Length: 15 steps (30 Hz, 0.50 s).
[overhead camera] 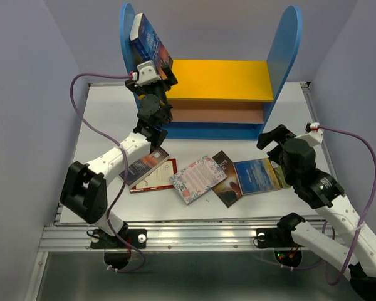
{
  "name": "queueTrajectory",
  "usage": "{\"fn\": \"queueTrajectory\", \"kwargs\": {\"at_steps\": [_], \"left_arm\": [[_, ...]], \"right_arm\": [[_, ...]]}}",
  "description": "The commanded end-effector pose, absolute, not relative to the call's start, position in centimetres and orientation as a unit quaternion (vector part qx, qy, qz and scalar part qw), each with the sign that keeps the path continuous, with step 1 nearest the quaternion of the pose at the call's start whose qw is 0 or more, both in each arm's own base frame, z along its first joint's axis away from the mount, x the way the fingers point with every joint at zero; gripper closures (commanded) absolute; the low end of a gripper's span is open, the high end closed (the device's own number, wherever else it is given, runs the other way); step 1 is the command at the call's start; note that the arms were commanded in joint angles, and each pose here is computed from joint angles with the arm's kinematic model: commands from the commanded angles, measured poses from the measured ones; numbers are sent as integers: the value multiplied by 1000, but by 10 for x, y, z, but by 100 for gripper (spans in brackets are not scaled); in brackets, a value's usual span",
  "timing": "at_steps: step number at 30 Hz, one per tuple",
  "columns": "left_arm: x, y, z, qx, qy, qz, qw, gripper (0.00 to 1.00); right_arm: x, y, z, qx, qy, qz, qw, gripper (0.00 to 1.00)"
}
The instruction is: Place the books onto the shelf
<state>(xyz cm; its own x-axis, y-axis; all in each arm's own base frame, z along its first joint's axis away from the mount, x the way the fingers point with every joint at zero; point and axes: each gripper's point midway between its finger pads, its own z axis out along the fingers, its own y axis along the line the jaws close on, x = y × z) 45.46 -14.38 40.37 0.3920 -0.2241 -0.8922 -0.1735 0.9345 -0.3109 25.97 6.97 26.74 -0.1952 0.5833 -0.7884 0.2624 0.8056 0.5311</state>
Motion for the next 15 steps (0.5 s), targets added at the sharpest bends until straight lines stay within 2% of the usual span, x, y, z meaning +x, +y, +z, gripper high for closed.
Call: {"fn": "queueTrajectory", "kwargs": {"at_steps": [1,4,6,7,12,15], "left_arm": [[398,-141,434,-230,530,-51,815,1],[376,-152,413,-212,580,-33,786,1],[355,-169,423,-216,597,-90,767,1],[350,-187,400,-155,650,-91,738,1],[285,-253,368,41,726,-286,625,1],[264,-261,321,68,767,-301,563,1]], "right_arm": [[258,72,276,266,752,158,583,0],[257,74,277,259,753,163,583,0],[255,77,275,250,757,169,579,0],[254,82,273,242,762,179,573,0],[249,103,248,181,799,193,540,0],[245,113,229,151,819,198,517,0]]}}
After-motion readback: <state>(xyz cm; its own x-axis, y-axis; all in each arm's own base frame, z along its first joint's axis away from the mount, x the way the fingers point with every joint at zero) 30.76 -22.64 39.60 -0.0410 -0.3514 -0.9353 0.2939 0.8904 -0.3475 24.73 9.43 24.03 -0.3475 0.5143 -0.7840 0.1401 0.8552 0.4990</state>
